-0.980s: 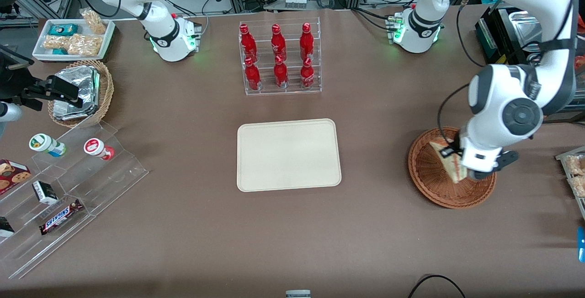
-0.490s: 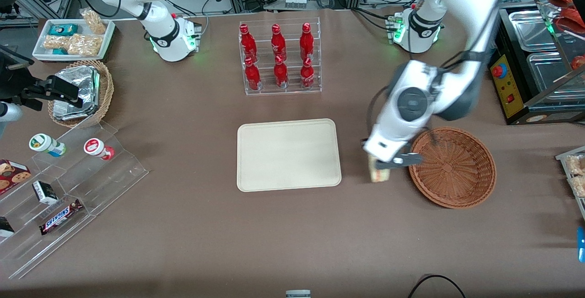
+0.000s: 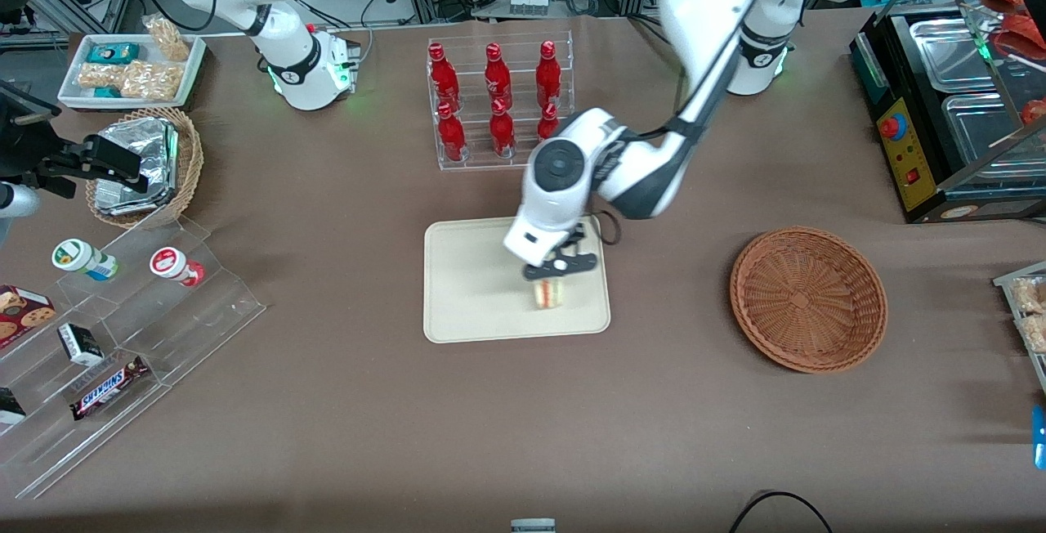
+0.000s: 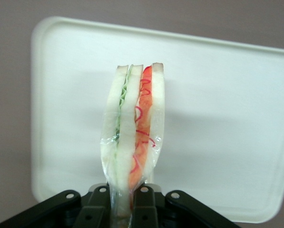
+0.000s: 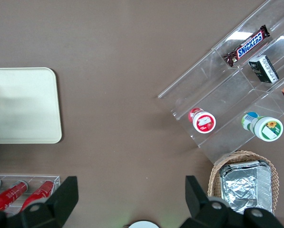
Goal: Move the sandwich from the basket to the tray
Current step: 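Lower the sandwich onto the tray and open the left gripper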
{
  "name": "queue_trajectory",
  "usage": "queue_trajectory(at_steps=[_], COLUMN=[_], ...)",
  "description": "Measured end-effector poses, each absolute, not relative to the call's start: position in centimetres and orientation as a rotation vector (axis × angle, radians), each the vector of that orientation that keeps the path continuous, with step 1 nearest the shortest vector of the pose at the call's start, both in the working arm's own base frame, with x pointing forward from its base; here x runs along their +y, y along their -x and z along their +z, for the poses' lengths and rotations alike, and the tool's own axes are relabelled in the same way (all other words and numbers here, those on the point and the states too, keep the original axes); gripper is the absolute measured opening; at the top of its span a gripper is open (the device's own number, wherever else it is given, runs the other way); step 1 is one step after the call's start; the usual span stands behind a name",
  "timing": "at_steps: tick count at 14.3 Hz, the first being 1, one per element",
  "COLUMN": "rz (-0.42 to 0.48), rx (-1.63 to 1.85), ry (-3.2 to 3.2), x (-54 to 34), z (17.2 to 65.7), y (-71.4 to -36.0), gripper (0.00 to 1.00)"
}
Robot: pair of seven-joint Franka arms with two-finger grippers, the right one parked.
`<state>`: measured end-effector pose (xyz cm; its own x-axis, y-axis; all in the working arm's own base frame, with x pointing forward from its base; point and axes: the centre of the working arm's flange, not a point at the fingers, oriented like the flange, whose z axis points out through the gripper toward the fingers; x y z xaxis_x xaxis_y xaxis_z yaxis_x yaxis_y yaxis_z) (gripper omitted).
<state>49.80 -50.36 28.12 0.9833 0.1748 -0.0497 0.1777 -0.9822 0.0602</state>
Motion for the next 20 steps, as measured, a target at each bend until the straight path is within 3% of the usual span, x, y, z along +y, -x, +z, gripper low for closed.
queue_trajectory(at_steps=[7, 12, 16, 20], rz=[-0.084, -0.074, -0.131, -0.238], rx=[0.267, 0.251, 0.227, 0.334], ry=[-3.060, -3.054, -3.138, -3.204], x=[-54.1, -54.9, -52.3, -45.1], z=[23.3, 25.2, 33.9, 39.8], y=[-49.9, -49.8, -50.2, -52.6], gripper=[0.15, 0.58, 0.99, 1.00])
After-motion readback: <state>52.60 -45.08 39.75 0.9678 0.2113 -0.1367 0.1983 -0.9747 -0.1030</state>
